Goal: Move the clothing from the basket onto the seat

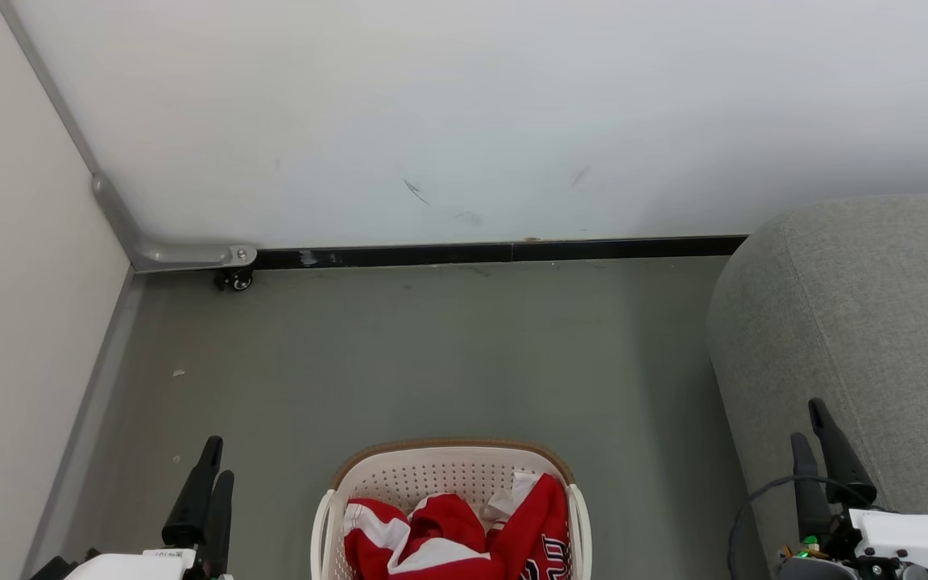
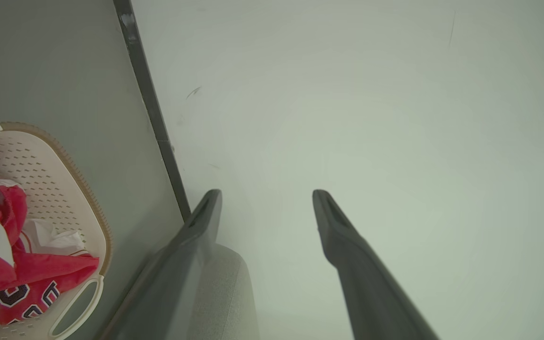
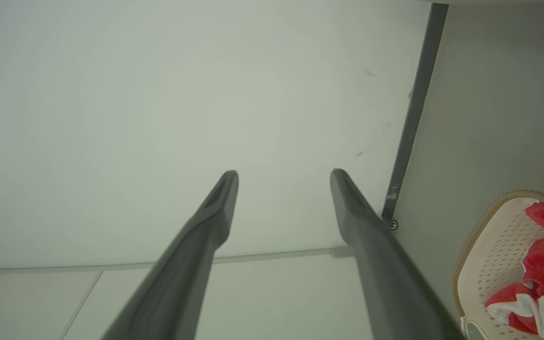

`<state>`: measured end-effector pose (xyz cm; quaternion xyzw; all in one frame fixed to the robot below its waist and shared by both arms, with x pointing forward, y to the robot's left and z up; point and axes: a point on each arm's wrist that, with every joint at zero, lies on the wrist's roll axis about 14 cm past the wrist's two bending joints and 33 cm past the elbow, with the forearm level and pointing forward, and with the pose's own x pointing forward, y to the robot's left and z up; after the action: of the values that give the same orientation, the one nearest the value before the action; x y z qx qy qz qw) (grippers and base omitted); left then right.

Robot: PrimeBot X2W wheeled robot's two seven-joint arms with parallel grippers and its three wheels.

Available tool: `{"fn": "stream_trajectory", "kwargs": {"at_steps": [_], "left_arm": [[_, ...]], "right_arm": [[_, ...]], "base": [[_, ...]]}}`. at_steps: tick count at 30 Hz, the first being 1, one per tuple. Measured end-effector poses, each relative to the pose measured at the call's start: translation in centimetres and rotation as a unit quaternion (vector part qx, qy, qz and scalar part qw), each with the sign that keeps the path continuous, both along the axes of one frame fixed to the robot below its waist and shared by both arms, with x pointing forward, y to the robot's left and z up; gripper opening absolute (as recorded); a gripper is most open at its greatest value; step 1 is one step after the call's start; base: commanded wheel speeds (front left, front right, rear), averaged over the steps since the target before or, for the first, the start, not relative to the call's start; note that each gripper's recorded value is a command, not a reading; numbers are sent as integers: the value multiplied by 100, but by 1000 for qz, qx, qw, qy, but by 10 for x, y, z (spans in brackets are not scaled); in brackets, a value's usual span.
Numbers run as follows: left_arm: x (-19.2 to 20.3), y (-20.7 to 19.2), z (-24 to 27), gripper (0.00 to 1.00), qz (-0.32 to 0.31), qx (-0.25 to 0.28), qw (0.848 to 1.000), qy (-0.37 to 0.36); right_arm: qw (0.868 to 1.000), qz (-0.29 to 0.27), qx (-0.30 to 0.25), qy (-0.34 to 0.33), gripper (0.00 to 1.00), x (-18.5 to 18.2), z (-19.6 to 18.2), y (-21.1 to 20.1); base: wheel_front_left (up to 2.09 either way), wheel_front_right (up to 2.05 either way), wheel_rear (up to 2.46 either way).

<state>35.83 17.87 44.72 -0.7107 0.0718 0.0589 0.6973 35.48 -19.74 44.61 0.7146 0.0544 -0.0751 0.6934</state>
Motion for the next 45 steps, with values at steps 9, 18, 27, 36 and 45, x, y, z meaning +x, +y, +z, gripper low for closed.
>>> {"fn": "stream_trajectory", "kwargs": {"at_steps": [9, 18, 27, 36, 45], "left_arm": [[1, -3, 4, 100, -5, 31, 999, -7], [4, -5, 10, 100, -14, 79, 997, -16], [8, -1, 18, 100, -15, 139, 990, -28], [11, -5, 27, 100, -31, 224, 973, -39], [12, -9, 35, 100, -48, 315, 947, -51]], "right_arm": [[999, 12, -31, -6, 100, 3, 5, 8], [996, 28, -79, -7, 100, 5, 6, 13], [991, 41, -126, -8, 100, 7, 6, 17], [977, 63, -202, -21, 100, 13, 13, 22], [957, 79, -278, -25, 100, 13, 13, 24]], "base": [[0, 0, 0], [0, 0, 0], [0, 0, 0], [0, 0, 0], [0, 0, 0]]}}
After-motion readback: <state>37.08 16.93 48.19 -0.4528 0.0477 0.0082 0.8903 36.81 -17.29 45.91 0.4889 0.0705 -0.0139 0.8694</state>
